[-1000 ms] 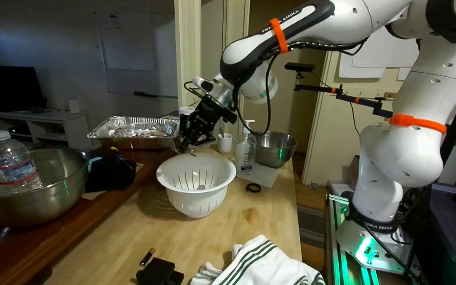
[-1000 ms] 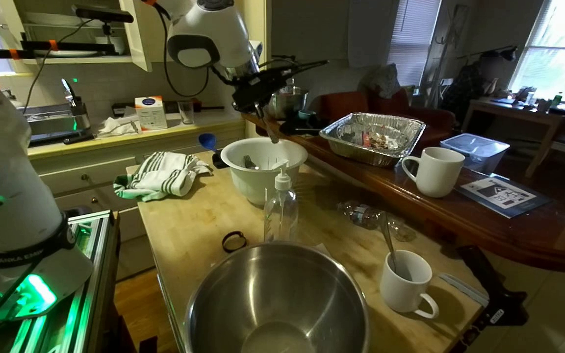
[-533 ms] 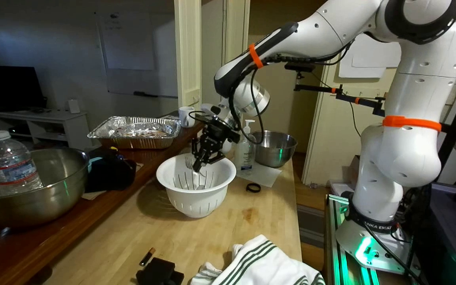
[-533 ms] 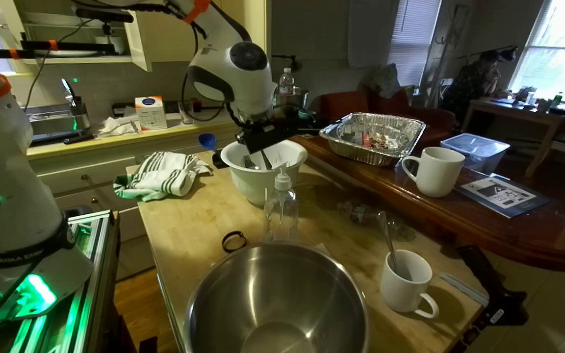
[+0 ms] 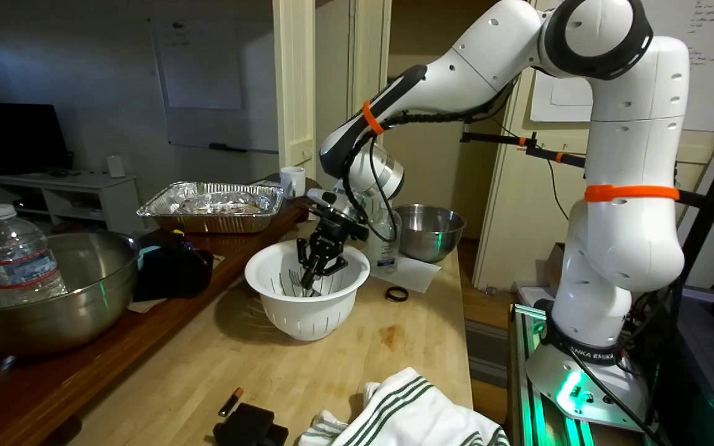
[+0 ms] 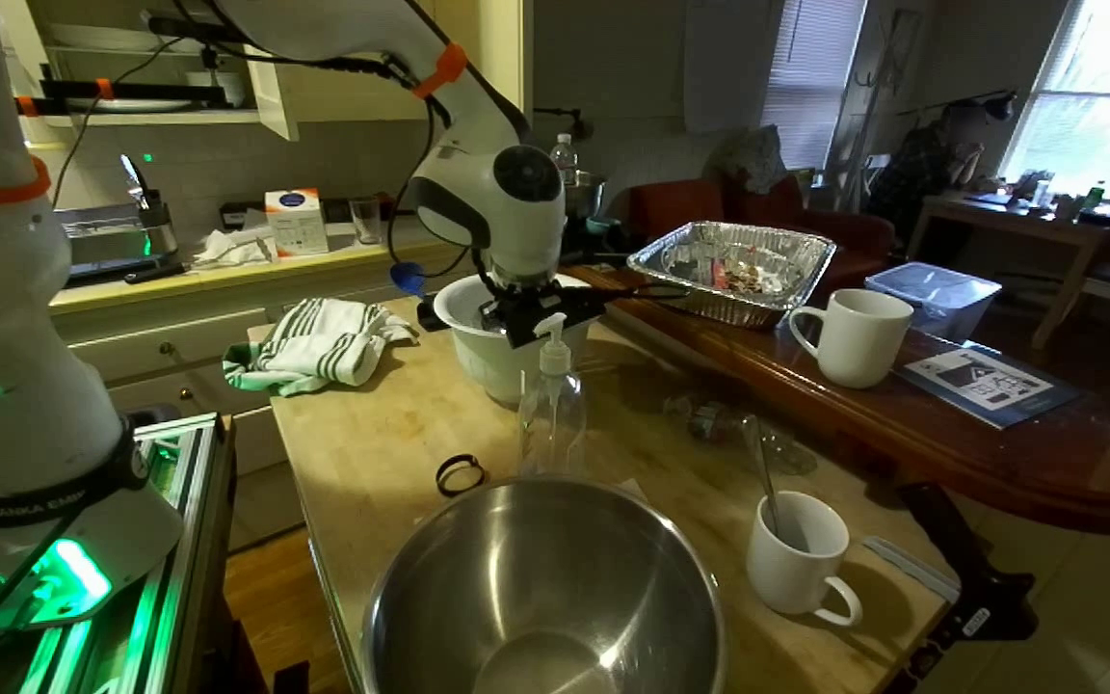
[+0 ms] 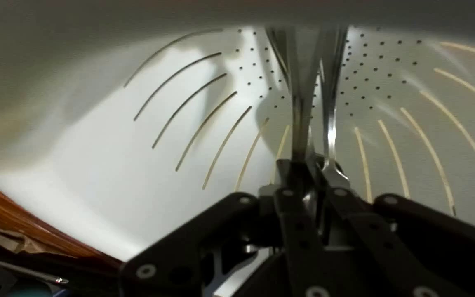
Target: Put the spoon inside the dish
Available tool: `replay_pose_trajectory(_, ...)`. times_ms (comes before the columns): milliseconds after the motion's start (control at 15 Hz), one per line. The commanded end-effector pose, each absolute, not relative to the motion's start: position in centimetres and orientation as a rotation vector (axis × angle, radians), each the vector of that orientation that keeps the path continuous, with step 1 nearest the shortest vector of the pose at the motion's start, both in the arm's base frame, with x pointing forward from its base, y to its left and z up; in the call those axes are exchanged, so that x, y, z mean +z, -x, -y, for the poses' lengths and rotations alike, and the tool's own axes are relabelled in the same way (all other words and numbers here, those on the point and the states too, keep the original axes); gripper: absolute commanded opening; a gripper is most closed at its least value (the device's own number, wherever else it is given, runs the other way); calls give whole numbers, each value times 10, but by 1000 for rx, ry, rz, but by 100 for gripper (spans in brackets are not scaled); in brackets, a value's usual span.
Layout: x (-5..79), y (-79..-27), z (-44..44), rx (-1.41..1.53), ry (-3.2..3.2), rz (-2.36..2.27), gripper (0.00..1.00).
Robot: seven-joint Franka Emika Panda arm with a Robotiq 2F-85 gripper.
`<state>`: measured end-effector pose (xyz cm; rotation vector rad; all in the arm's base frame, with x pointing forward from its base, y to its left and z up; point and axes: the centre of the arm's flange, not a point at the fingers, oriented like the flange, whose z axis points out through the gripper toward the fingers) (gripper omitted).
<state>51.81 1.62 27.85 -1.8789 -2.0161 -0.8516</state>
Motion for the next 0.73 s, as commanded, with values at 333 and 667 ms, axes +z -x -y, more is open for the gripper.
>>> replay_pose_trajectory(333,373,-484,-17,-801,1845,2264,80)
replay_pose_trajectory(667,386,-489,-13,-663,1865,2376,100)
